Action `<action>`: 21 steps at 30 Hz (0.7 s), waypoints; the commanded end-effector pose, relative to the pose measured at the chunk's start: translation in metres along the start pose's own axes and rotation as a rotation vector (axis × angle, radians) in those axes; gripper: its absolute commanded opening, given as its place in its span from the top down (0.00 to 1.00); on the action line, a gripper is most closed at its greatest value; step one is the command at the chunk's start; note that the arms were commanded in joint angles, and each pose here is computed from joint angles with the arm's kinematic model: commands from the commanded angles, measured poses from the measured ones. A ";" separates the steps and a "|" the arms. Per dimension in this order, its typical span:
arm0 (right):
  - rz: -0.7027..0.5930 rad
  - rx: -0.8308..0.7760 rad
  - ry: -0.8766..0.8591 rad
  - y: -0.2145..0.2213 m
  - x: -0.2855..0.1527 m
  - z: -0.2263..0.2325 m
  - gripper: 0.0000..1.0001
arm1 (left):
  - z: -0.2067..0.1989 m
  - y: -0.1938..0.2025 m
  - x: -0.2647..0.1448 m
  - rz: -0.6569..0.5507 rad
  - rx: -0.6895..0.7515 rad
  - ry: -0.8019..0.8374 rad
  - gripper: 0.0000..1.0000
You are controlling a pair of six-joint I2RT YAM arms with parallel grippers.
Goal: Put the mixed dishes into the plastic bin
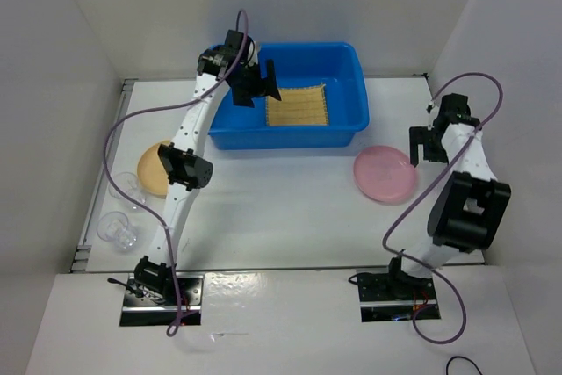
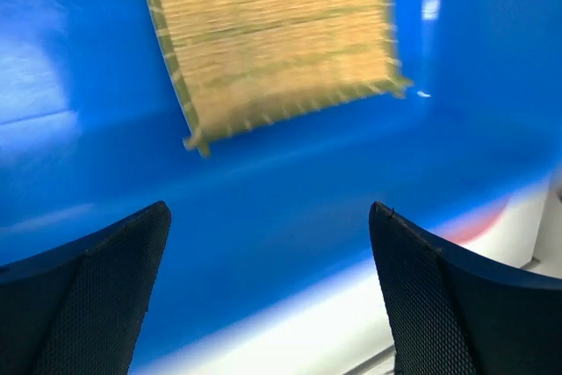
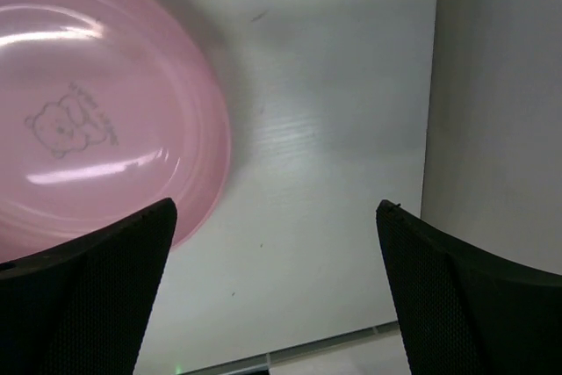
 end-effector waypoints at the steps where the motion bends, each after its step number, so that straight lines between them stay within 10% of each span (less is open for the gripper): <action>1: 0.145 -0.001 -0.112 -0.002 0.027 -0.011 0.01 | -0.029 -0.016 -0.109 -0.204 0.153 -0.026 0.00; 7: 0.204 -0.007 -0.214 0.003 0.072 -0.006 0.01 | -0.072 -0.004 -0.182 -0.405 0.226 -0.112 0.00; 12: 0.206 -0.025 -0.248 0.007 0.088 -0.001 0.05 | -0.054 0.025 -0.184 -0.267 0.183 -0.242 0.00; 21: 0.304 -0.012 -0.331 0.031 0.120 0.013 0.58 | 0.001 0.098 -0.189 -0.257 0.035 -0.458 0.00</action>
Point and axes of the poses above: each gripper's point midway between its finger pads, its own x axis out along the fingers, its own z axis along the line the jaws close on, y = z × x, the point moved 8 cm from there along -x, back along the fingers, and after that the axes turned 4 degrees about x, right-handed, at the moved point
